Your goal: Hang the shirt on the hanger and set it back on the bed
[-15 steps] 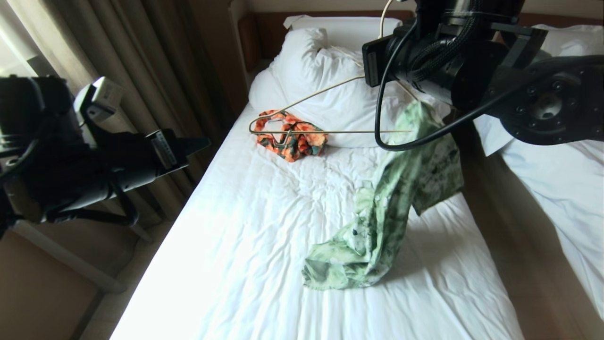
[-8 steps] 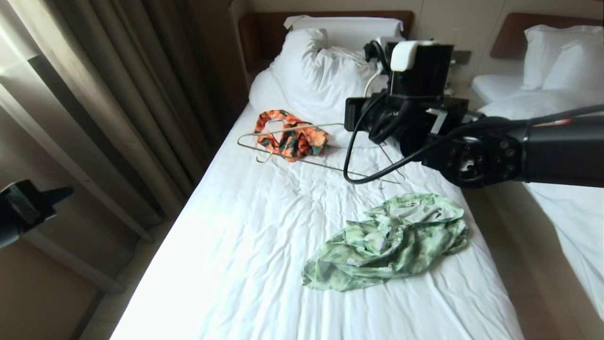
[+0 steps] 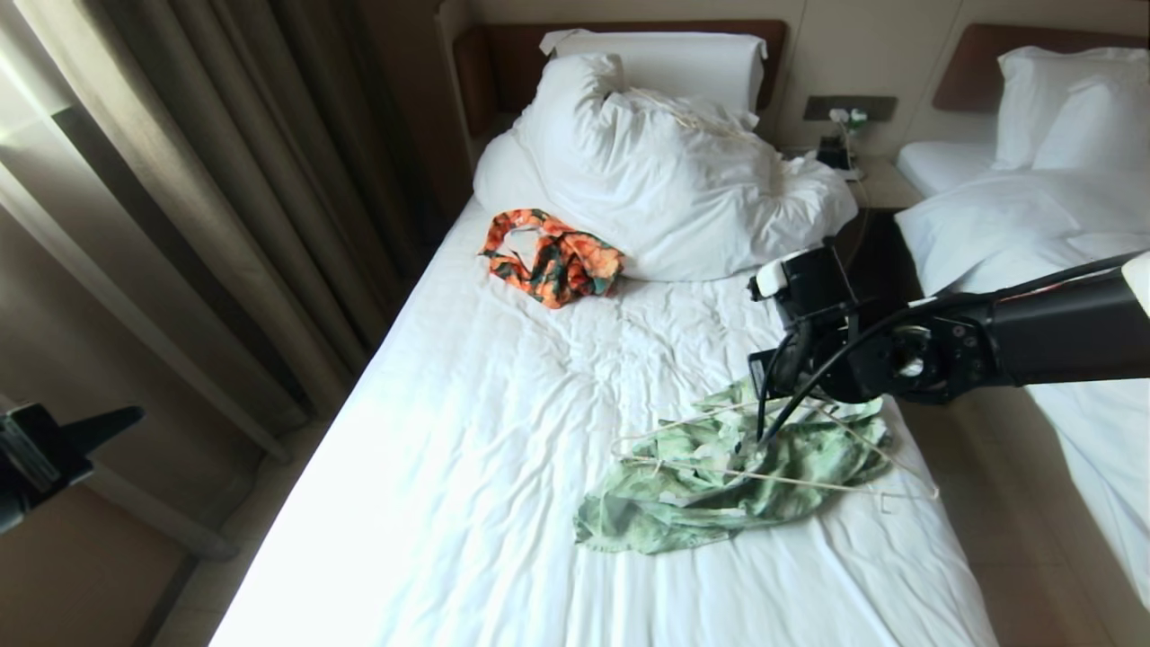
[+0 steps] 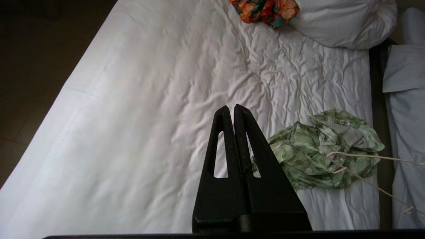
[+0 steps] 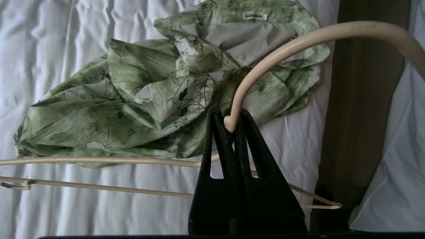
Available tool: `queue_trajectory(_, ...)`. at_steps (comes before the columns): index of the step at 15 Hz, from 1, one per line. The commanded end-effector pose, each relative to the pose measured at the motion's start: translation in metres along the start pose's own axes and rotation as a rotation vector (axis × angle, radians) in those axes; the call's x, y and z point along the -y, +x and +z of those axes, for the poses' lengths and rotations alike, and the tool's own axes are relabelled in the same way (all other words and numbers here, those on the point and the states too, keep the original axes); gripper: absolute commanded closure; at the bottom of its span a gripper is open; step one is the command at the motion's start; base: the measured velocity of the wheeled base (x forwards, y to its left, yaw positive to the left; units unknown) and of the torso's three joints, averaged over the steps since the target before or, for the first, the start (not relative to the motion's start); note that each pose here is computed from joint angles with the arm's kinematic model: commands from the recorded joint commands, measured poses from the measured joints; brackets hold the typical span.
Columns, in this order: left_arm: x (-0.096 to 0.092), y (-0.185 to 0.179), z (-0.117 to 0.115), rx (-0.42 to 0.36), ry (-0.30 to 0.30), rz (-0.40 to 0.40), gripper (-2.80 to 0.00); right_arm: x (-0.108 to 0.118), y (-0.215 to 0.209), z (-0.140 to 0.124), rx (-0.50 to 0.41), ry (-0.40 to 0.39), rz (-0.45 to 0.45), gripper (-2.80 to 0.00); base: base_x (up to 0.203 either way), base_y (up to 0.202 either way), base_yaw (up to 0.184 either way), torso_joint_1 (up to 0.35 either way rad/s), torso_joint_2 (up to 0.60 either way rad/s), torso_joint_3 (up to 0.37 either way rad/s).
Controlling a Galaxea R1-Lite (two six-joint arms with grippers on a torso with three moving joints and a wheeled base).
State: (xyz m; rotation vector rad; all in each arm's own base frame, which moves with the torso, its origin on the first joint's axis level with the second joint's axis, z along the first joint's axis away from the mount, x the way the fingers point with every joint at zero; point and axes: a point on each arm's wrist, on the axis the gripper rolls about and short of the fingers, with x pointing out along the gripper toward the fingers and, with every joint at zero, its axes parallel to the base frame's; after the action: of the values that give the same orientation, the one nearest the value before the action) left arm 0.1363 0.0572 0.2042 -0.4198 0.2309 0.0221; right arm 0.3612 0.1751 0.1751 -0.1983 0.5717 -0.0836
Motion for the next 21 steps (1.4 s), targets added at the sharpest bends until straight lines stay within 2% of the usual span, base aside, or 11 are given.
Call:
queue_trajectory(1,0.000,-0.001,-0.004,-0.007,-0.004,-0.005,0.00,-0.001,0.033,-0.024,-0.092,-0.014,-0.044,0.00,0.000,0.000,0.000,0.000,0.00,0.000)
queue_trajectory(2,-0.001,-0.001,-0.006,-0.011,-0.005,0.002,0.00,-0.003,0.046,-0.032,-0.122,-0.021,-0.057,0.00,0.000,0.000,0.000,0.000,0.00,0.000)
queue_trajectory(3,-0.001,-0.001,-0.007,-0.012,-0.007,0.006,0.00,-0.004,0.054,-0.033,-0.122,-0.013,-0.063,-2.80,0.000,0.000,0.000,0.000,0.00,0.000)
queue_trajectory(5,-0.002,-0.001,-0.008,-0.015,-0.010,0.018,0.00,-0.009,0.062,-0.028,-0.099,0.020,-0.057,-2.80,0.000,0.000,0.000,0.000,0.00,0.000)
queue_trajectory(11,-0.005,-0.005,-0.010,-0.005,-0.013,0.038,0.00,-0.001,0.045,-0.042,-0.175,-0.028,-0.066,-2.80,0.000,0.000,0.000,0.000,0.00,0.000)
queue_trajectory(12,-0.005,-0.005,-0.010,-0.004,-0.014,0.040,0.00,0.002,0.037,-0.041,-0.166,-0.024,-0.065,0.00,0.000,0.000,0.000,0.000,0.00,0.000)
queue_trajectory(14,-0.005,-0.005,-0.011,-0.007,-0.019,0.038,0.00,0.007,0.020,-0.037,-0.136,-0.015,-0.054,0.00,0.000,0.000,0.000,0.000,0.00,0.000)
queue_trajectory(17,0.003,-0.003,-0.005,0.009,0.012,-0.018,0.00,0.034,-0.035,-0.015,-0.031,0.039,-0.038,0.00,0.000,0.000,0.000,0.000,0.00,0.000)
queue_trajectory(19,0.020,-0.001,-0.005,-0.003,0.051,-0.130,0.00,0.061,-0.084,-0.003,0.066,0.095,-0.026,0.00,0.000,0.000,0.000,0.000,0.00,0.000)
queue_trajectory(21,0.044,-0.001,-0.010,-0.039,0.094,-0.283,0.00,0.087,-0.136,0.003,0.161,0.136,-0.009,0.00,0.000,0.000,0.000,0.000,0.00,0.000)
